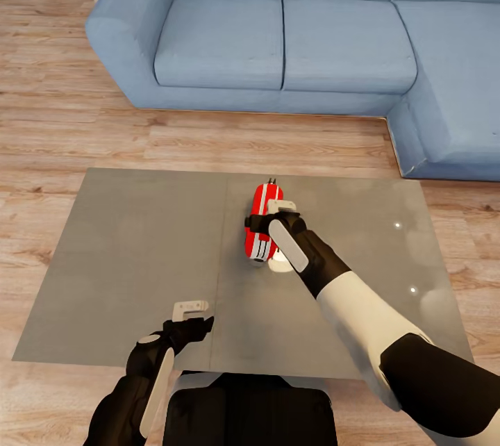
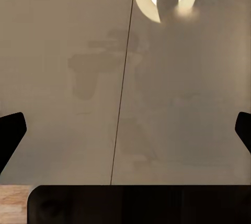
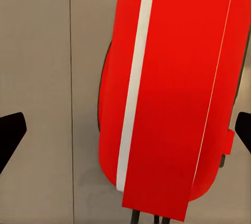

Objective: Turn on the radio receiver that's on the table in the living room.

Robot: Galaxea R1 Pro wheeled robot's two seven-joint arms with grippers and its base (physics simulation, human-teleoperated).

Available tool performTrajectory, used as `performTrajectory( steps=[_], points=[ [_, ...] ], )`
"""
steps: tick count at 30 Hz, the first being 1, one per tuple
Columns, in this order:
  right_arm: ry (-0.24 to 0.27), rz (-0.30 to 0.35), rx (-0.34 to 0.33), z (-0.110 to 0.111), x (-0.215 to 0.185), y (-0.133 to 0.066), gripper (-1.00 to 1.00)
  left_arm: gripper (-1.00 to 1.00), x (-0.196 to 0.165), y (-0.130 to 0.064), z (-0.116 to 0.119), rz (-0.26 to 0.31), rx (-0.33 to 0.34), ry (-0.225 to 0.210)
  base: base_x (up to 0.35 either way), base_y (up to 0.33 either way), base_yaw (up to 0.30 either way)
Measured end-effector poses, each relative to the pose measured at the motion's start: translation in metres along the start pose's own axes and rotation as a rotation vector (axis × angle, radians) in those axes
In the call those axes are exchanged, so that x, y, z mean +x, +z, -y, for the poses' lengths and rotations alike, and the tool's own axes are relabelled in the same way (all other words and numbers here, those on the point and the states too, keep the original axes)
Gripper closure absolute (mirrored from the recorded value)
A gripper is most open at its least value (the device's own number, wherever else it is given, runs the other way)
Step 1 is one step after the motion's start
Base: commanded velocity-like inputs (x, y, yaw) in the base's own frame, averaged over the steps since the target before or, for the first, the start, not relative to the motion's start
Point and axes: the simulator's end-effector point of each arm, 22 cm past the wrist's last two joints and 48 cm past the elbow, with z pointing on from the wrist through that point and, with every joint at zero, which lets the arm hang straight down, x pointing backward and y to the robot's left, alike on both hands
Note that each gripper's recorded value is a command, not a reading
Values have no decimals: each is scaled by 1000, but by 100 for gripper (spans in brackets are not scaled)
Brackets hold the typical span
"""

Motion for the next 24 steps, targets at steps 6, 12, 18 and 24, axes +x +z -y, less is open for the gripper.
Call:
performTrajectory(
  steps=[6, 12, 18, 24],
  points=[
    [-2, 1, 3, 1, 0, 0, -100, -100, 0, 0, 0, 0, 0, 0, 0, 0, 0],
    [-3, -2, 8, 3, 2, 1, -100, -100, 0, 0, 0, 0, 0, 0, 0, 0, 0],
    [2, 6, 12, 4, 0, 2, -100, -100, 0, 0, 0, 0, 0, 0, 0, 0, 0],
    [2, 11, 15, 5, -1, 2, -100, -100, 0, 0, 0, 0, 1, 0, 0, 0, 0]
  ],
)
